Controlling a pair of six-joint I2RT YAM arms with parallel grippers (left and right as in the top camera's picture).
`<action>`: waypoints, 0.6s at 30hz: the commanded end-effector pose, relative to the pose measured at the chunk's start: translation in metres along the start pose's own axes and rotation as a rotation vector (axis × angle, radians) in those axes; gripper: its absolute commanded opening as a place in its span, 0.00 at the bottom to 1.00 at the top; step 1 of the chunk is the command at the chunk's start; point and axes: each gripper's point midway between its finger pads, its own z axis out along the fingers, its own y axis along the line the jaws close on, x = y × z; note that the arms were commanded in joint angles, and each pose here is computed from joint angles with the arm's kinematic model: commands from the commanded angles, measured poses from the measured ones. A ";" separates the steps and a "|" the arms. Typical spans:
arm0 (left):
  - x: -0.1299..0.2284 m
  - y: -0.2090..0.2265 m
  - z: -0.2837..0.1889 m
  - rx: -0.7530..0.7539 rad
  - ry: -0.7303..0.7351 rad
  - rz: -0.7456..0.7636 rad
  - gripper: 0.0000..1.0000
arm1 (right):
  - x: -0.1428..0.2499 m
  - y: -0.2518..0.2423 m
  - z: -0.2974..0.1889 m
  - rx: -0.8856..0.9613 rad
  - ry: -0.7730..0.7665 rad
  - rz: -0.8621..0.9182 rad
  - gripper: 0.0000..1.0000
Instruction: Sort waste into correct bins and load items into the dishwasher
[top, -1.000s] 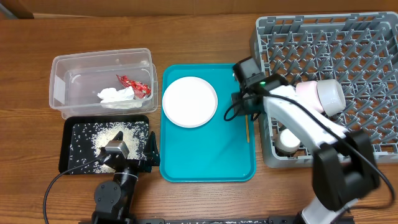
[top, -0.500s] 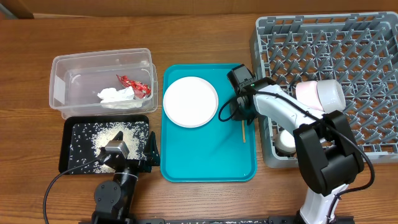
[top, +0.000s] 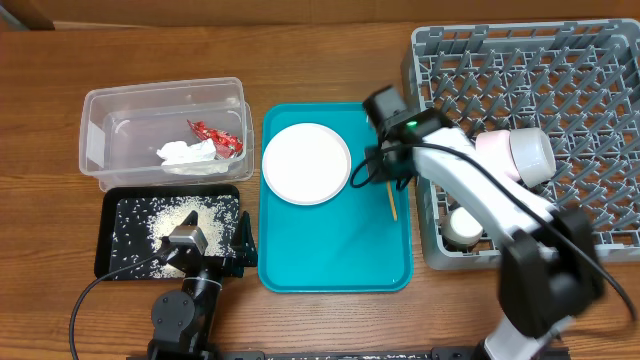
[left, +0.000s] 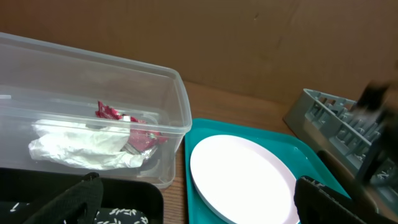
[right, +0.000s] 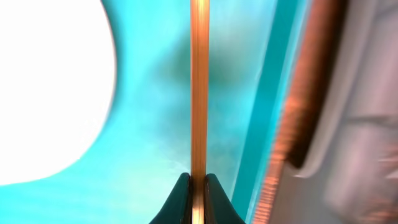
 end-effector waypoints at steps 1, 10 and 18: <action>0.000 -0.001 0.000 0.008 -0.005 -0.011 1.00 | -0.042 -0.027 -0.081 0.070 -0.263 0.061 0.04; 0.000 -0.001 0.000 0.008 -0.005 -0.011 1.00 | -0.045 -0.114 -0.065 0.312 -0.272 0.158 0.04; 0.000 -0.001 0.000 0.008 -0.005 -0.011 1.00 | -0.027 -0.118 -0.019 0.334 -0.131 0.068 0.17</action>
